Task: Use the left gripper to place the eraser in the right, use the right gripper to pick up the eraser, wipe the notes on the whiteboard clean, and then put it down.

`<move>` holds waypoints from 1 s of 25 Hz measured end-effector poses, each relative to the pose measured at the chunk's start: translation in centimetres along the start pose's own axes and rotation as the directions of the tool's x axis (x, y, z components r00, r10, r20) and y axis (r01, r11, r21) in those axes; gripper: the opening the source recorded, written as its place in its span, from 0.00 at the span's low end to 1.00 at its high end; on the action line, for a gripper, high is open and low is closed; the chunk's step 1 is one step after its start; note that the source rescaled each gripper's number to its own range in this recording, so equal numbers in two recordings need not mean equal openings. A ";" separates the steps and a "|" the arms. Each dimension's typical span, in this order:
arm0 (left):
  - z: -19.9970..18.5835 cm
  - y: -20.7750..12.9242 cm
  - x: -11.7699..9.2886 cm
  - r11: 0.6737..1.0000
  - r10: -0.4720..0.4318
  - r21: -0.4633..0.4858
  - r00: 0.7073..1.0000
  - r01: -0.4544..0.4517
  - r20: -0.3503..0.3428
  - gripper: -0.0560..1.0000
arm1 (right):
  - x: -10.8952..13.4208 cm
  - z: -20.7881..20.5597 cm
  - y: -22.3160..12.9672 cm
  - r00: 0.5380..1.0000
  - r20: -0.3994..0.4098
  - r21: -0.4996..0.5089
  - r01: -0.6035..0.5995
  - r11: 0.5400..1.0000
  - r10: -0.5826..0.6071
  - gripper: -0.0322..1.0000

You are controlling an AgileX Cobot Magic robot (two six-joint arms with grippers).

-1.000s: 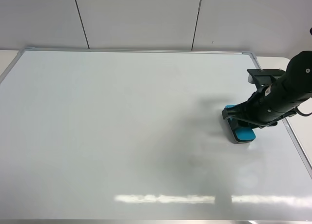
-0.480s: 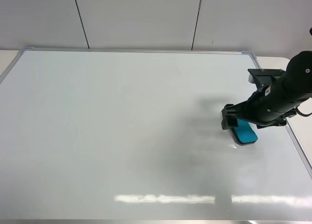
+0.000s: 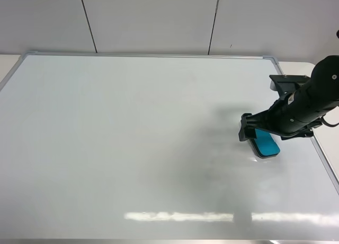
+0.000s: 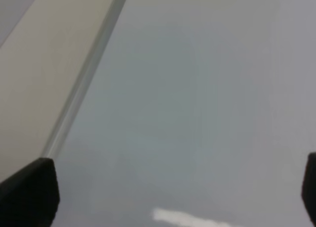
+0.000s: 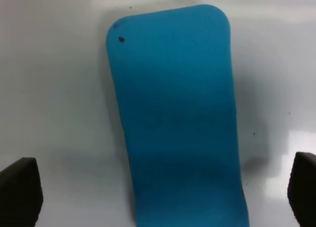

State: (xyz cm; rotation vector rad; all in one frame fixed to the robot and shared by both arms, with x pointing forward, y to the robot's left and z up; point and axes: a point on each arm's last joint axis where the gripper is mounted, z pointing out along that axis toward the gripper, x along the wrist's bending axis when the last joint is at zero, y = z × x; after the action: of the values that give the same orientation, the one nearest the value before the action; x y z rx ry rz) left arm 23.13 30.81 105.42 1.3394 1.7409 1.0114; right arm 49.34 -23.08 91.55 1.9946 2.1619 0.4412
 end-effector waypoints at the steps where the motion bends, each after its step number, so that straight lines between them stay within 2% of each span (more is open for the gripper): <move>1: 0.0 0.0 0.0 1.000 0.000 0.000 1.000 0.000 0.000 1.00 | 0.0 0.0 0.0 1.000 0.000 0.000 0.000 1.000 0.000 1.00; 5: 0.0 0.0 0.0 1.000 0.000 0.000 1.000 0.000 0.000 1.00 | 0.1 -1.6 0.4 1.000 -0.010 -0.058 0.002 0.998 -0.002 1.00; 10: 0.0 0.0 0.0 1.000 0.000 0.000 1.000 0.000 0.000 1.00 | 0.4 -7.6 1.9 0.999 -0.037 -0.262 0.016 0.965 -0.026 1.00; 14: 0.0 0.0 0.0 1.000 0.000 0.000 1.000 0.000 0.000 1.00 | 0.7 -14.3 2.8 0.997 -0.053 -0.479 0.025 0.877 -0.058 1.00; 17: 0.0 0.0 0.0 1.000 0.000 0.000 1.000 0.000 0.000 1.00 | 0.5 -19.6 2.2 0.995 -0.043 -0.634 0.041 0.772 -0.089 1.00; 20: 0.0 0.0 0.0 1.000 0.000 0.000 1.000 0.000 0.000 1.00 | 0.1 -23.9 0.6 0.993 0.011 -0.741 0.089 0.665 -0.121 1.00; 22: 0.0 0.0 0.0 1.000 0.000 0.000 1.000 0.000 0.000 1.00 | -0.4 -25.9 -1.2 0.992 0.040 -0.769 0.110 0.630 -0.124 1.00; 24: 0.0 0.0 0.0 1.000 0.000 0.000 1.000 0.000 0.000 1.00 | -0.8 -27.5 -3.4 0.992 0.045 -0.777 0.108 0.620 -0.115 1.00; 25: 0.0 0.0 0.0 1.000 0.000 0.000 1.000 0.000 0.000 1.00 | -1.1 -27.9 -4.5 0.993 0.047 -0.768 0.106 0.632 -0.110 1.00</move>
State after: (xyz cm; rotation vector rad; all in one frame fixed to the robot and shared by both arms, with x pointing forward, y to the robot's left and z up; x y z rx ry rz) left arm 23.13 30.81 105.42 1.3394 1.7409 1.0114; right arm 36.33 -27.27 116.34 1.3477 1.6227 1.1248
